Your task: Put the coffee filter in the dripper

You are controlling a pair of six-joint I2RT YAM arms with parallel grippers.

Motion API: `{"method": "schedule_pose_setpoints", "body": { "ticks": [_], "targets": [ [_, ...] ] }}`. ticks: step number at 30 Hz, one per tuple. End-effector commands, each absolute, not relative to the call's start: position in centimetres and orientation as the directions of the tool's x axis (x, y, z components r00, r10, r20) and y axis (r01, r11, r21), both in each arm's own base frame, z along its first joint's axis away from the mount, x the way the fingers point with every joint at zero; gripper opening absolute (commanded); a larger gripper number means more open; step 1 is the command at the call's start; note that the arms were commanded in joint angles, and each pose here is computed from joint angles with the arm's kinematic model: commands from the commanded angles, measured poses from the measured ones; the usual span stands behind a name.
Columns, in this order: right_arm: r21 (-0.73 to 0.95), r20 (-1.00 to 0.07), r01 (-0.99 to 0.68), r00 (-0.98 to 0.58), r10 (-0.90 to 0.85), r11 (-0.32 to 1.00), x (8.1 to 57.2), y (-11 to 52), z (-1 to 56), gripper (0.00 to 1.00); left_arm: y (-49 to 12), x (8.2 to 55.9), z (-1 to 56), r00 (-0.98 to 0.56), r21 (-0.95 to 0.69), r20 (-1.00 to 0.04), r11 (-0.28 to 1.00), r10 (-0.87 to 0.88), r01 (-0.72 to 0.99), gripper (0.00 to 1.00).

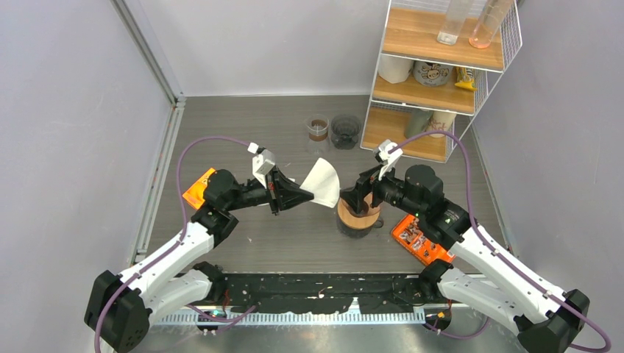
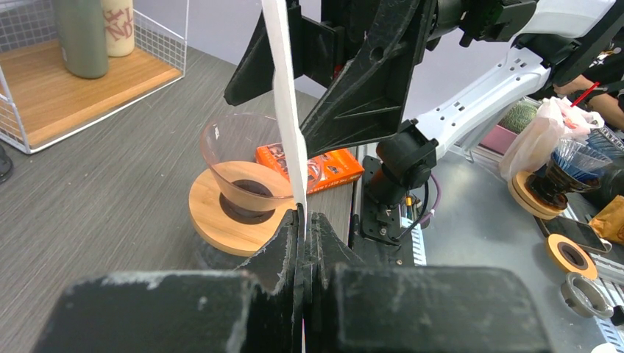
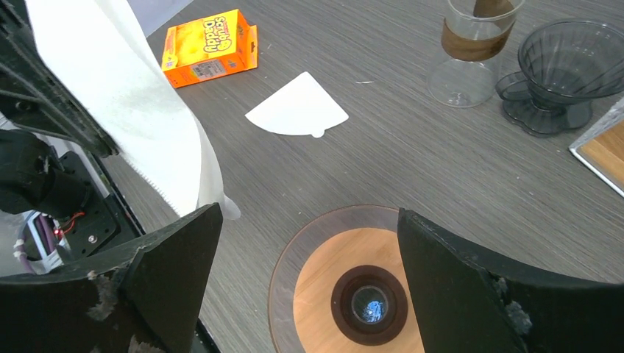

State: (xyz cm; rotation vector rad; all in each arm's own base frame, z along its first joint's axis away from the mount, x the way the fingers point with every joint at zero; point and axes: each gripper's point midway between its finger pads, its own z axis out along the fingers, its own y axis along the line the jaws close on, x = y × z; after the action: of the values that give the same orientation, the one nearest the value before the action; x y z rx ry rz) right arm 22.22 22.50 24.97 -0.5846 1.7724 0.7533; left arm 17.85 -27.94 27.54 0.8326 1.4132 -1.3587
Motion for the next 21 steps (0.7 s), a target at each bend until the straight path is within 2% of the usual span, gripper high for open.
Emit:
{"method": "schedule_pose_setpoints", "body": {
  "ticks": [1, 8, 21],
  "targets": [
    [0.200, -0.974, -0.763, -0.221, 0.043, 0.614, 21.5, 23.3, 29.2, 0.96, -27.9, 17.9, 29.3, -0.242, -0.267, -0.954, 0.133, -0.178, 0.954, 0.00],
    [0.206, -0.974, -0.783, -0.221, 0.046, 0.587, 21.2, 23.8, 29.4, 0.95, -27.9, 17.8, 29.1, -0.241, -0.264, -0.956, 0.130, -0.169, 0.956, 0.00],
    [0.228, -0.972, -0.806, -0.216, 0.088, 0.546, 21.4, 25.0, 30.7, 0.95, -28.2, 15.8, 29.3, -0.229, -0.231, -0.964, -0.002, -0.135, 0.973, 0.00]
  ]
}}
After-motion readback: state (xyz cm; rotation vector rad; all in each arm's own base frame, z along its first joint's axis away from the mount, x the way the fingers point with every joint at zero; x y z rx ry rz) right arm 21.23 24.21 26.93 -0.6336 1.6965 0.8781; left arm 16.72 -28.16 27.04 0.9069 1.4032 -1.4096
